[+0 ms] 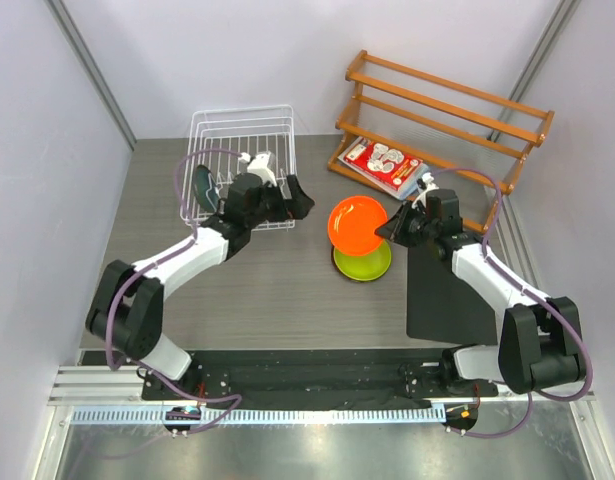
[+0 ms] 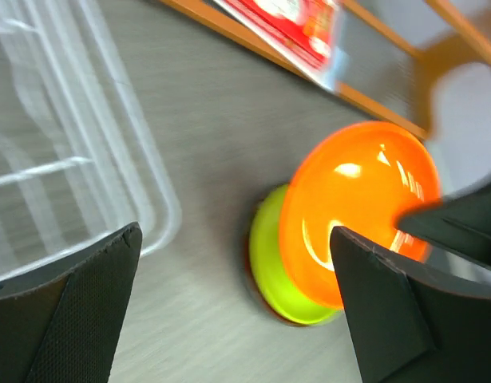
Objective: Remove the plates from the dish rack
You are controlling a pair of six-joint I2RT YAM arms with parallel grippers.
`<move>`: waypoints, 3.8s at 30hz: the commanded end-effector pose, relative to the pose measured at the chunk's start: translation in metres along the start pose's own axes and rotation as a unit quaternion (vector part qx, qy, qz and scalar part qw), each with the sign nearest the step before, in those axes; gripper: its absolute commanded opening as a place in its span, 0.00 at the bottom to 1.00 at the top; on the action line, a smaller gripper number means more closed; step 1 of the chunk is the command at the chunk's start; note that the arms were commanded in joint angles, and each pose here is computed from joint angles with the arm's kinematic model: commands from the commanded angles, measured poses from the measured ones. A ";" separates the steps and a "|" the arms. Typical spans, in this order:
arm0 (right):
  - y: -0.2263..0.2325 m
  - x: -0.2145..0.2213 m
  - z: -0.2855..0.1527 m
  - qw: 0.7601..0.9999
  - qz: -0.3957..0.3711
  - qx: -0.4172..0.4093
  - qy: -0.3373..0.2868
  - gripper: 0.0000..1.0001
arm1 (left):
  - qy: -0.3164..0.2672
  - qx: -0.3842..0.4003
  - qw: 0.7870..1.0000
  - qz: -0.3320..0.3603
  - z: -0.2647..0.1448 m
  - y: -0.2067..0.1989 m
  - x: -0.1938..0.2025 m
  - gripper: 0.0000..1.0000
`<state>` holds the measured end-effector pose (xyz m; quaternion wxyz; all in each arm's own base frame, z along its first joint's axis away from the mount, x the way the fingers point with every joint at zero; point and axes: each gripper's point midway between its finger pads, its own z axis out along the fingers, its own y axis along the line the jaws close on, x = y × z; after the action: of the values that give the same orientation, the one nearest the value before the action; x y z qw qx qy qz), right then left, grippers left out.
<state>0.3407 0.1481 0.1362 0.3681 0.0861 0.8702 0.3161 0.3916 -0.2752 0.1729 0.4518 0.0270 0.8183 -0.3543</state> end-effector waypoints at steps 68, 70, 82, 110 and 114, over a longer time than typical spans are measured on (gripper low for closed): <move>-0.072 0.013 -0.008 0.980 -0.042 0.182 0.065 0.63 | -0.149 -0.446 0.882 0.038 -0.070 0.264 -0.136 0.78; -0.073 0.014 -0.007 0.980 -0.042 0.182 0.066 0.62 | -0.151 -0.447 0.881 0.034 -0.069 0.266 -0.135 0.76; -0.075 0.018 -0.005 0.980 -0.044 0.181 0.073 0.62 | -0.153 -0.448 0.881 0.008 -0.067 0.282 -0.125 0.56; -0.072 0.019 -0.007 0.980 -0.047 0.178 0.071 0.62 | -0.173 -0.433 0.884 0.042 -0.097 0.250 -0.163 0.00; -0.070 0.019 -0.008 0.981 -0.050 0.177 0.067 0.62 | -0.189 -0.430 0.881 0.063 -0.115 0.231 -0.185 0.00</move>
<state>0.3197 0.0940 0.0705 0.2708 0.0968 0.9475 0.1402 0.4907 0.0103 0.1200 0.4843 -0.1565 0.8571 0.0795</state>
